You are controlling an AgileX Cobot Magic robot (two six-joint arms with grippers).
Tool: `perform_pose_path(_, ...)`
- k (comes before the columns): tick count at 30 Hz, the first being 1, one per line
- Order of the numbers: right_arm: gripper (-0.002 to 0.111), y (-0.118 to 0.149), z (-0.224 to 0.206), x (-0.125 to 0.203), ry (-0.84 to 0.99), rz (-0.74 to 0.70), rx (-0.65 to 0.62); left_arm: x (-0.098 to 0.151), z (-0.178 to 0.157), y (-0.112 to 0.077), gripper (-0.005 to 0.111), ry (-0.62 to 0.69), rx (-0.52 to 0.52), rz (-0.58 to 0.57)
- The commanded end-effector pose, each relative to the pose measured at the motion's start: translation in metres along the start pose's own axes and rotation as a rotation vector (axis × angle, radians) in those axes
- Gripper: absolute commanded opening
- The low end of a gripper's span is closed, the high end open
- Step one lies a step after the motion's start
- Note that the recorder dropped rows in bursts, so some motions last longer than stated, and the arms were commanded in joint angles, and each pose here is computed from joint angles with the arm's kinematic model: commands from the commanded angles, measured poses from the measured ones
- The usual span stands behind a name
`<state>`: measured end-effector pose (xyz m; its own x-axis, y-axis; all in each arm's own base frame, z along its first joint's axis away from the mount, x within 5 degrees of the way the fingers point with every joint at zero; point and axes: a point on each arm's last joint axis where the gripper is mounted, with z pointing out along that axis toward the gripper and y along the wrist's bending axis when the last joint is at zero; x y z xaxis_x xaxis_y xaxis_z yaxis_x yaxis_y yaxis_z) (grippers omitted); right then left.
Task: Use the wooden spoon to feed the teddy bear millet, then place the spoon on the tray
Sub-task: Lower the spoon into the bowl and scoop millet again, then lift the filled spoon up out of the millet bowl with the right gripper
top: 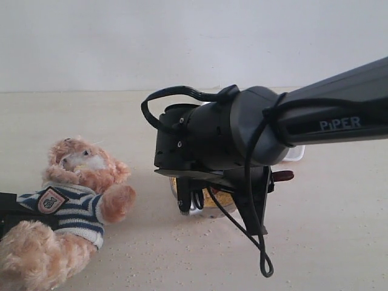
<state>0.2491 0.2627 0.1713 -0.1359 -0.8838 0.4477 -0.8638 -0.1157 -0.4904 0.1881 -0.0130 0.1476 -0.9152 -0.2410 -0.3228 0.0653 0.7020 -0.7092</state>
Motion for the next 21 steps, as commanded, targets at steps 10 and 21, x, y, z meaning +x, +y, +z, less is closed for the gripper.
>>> perform_pose_path(10, 0.0, -0.004, 0.009, 0.011, 0.005, 0.101, -0.097, 0.001, -0.002, -0.003, 0.005, -0.009, 0.015, 0.008)
perform_pose_path(21, 0.0, -0.023, -0.013, 0.006, -0.091, 0.165, -0.113, 0.001, -0.002, -0.003, 0.005, -0.009, 0.015, 0.008)
